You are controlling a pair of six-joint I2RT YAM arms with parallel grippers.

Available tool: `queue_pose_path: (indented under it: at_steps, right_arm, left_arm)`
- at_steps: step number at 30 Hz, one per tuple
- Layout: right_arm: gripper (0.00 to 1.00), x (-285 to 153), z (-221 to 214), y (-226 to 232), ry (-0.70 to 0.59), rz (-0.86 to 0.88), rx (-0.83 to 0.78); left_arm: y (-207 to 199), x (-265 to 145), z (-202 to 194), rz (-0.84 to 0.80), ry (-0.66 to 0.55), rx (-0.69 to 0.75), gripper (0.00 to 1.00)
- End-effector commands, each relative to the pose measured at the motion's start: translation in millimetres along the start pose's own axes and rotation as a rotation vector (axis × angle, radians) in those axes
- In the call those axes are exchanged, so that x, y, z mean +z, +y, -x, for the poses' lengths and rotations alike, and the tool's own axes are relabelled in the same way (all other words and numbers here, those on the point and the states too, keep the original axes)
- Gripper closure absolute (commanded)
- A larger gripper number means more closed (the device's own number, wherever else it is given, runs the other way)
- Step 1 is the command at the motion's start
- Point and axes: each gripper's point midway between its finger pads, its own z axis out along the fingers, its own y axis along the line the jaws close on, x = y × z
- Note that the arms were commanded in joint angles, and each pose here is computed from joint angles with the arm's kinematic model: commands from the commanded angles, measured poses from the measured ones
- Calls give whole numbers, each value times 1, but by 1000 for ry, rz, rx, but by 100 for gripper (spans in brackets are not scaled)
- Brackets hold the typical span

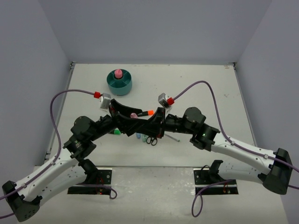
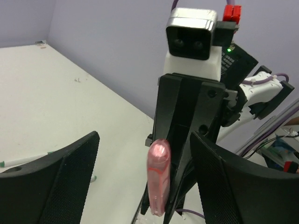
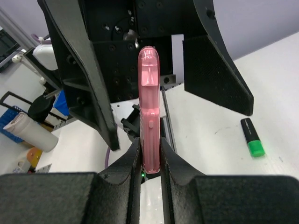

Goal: Sort the stationery into containers
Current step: Close the pen cap on the pen, then place the pen in the storage box.

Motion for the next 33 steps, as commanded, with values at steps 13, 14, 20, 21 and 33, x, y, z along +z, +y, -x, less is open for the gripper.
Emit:
queue_pose_path:
  at_steps: [13, 14, 20, 21, 33]
  right_arm:
    - [100, -53, -35, 30, 214, 93, -157]
    - [100, -54, -35, 29, 217, 87, -157]
    - [100, -56, -32, 25, 200, 51, -167]
    - [100, -56, -32, 25, 199, 49, -168]
    - [100, -60, -24, 25, 172, 35, -199]
  left_arm:
    - [-81, -23, -5, -392, 192, 126, 24]
    - [-79, -22, -8, -392, 202, 121, 30]
    - [-70, -16, -18, -368, 240, 89, 58]
    - [-68, -15, -20, -361, 246, 84, 60]
    - [-59, -16, -31, -331, 289, 79, 81]
